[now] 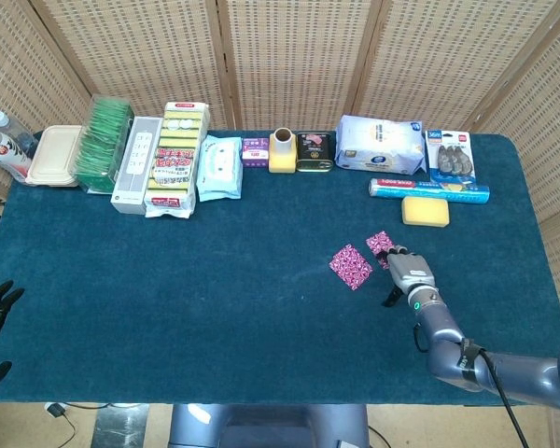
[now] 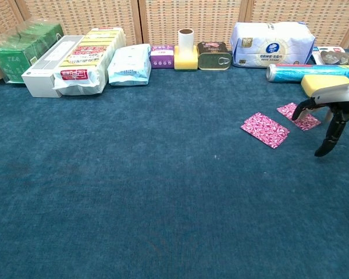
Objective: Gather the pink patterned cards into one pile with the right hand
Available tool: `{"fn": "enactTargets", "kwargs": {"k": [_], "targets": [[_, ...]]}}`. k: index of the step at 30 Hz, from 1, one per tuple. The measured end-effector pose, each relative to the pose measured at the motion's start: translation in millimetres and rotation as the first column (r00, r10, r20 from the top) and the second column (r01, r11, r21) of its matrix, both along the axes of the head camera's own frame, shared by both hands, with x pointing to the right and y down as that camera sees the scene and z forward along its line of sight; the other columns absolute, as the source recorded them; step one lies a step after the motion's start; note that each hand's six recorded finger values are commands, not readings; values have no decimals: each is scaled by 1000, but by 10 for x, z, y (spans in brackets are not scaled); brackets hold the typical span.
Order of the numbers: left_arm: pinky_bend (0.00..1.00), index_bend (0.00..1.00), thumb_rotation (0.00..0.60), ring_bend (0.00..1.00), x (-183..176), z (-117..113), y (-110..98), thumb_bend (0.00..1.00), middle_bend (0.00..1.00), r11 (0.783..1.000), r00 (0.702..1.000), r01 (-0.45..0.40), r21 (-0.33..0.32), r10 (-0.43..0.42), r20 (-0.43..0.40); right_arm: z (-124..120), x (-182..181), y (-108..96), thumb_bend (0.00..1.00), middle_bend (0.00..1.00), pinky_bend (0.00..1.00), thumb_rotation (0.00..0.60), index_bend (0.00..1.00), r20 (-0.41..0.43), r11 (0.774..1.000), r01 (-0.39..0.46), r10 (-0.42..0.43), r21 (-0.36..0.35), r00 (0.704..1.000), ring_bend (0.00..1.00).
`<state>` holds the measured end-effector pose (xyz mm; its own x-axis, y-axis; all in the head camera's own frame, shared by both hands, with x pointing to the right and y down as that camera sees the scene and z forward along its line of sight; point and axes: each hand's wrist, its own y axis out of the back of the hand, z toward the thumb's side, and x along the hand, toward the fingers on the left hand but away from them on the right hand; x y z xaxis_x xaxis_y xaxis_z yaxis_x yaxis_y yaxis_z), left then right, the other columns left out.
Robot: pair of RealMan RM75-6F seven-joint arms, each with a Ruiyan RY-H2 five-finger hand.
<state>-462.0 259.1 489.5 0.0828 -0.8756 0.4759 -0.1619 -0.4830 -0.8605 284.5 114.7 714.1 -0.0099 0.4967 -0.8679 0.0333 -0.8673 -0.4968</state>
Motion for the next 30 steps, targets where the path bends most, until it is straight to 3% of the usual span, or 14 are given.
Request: {"fn": "enactTargets", "kwargs": {"k": [6,10,19,30], "targets": [[39,0,600,0,2,-3,1,74,0,1000,1000,-1,1,1,0,-93,54,-106,0,125,159,600,146,-37,998,-12,14,60,999,9],[40,0,600,0,3,1,3,75,0,1000,1000,0,-1,0,1,-160,-87,-57,0,127,158,600,146,16,999,-6,6,51,1000,13],[39,0,600,0,10,1,7,75,0,1000,1000,-4,-1,4,1,-261,-588,237,0,141,158,600,146,190,996,88,-82,-21,978,19],[40,0,600,0,-5,-8,2,75,0,1000,1000,-1,0,1,-4,-118,-686,218,0,152,165,600,147,166,996,90,-86,-16,982,26]]}}
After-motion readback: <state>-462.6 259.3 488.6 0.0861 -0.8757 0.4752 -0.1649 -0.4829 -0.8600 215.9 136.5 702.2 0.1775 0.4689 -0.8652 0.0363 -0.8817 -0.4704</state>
